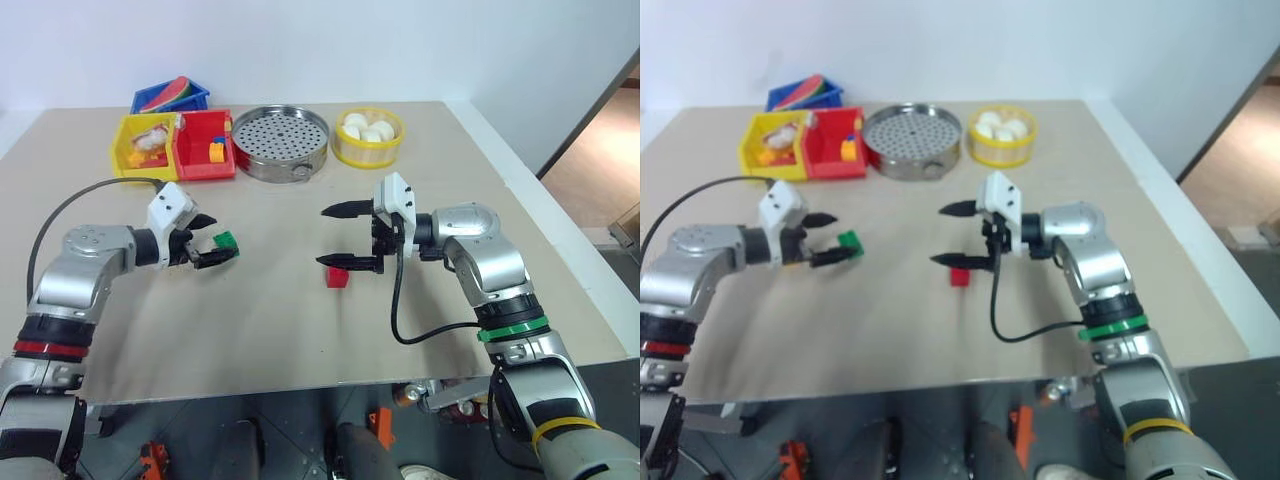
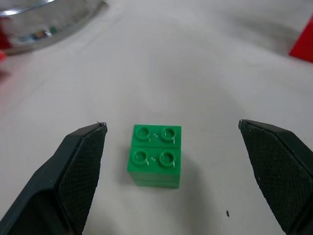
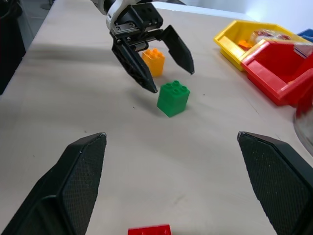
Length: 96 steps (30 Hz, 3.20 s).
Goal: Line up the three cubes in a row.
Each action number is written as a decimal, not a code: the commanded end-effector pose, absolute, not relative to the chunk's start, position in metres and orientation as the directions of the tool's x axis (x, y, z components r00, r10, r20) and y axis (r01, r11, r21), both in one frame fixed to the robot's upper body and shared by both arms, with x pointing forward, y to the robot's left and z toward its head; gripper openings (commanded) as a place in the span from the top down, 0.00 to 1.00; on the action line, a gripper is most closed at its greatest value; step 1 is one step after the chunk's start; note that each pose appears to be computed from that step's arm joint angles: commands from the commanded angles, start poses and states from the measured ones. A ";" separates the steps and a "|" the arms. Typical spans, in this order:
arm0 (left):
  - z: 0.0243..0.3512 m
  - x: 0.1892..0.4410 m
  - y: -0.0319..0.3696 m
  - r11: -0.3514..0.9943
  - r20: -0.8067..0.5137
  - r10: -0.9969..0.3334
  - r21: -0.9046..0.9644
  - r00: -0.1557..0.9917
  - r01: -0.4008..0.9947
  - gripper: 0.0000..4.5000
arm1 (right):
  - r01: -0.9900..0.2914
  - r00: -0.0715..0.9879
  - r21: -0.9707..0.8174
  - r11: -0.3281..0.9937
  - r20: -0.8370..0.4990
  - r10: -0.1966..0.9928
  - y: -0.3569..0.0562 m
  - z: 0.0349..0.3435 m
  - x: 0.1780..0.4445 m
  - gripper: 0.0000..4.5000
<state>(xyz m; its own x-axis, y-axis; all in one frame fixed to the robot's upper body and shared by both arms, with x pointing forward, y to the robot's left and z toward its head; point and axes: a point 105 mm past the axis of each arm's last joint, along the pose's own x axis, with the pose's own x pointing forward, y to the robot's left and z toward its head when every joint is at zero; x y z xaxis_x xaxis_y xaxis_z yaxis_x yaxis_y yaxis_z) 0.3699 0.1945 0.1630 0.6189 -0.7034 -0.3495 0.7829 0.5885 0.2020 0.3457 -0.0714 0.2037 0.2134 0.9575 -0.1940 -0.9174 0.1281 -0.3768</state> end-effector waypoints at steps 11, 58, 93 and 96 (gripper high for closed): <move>0.146 0.388 0.198 0.586 -0.442 -0.661 0.199 0.606 0.785 0.00 | -0.881 0.259 -0.446 0.155 -0.182 0.949 -0.083 0.215 0.342 0.01; 0.138 0.351 0.085 0.154 -0.481 -0.829 0.296 0.286 0.943 0.71 | -0.894 0.280 -0.414 0.169 -0.224 0.933 -0.103 0.209 0.338 0.00; 0.133 0.359 0.085 0.030 -0.542 -0.818 0.298 0.195 0.954 0.71 | -0.913 0.271 -0.364 0.184 -0.205 0.940 -0.104 0.208 0.337 0.00; 0.134 0.359 0.084 0.027 -0.541 -0.819 0.294 0.190 0.955 0.71 | -0.939 0.250 -0.291 0.186 -0.201 0.947 -0.105 0.207 0.334 0.00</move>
<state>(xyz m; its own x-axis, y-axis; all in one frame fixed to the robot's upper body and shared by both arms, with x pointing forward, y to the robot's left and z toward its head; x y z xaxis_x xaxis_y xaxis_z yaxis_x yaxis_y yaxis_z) 0.3580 0.0874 0.1236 0.1903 -0.8131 -0.5502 0.9628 0.0449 0.2666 0.3386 -0.1020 0.1899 0.2535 0.9352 -0.2474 -0.9446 0.1842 -0.2717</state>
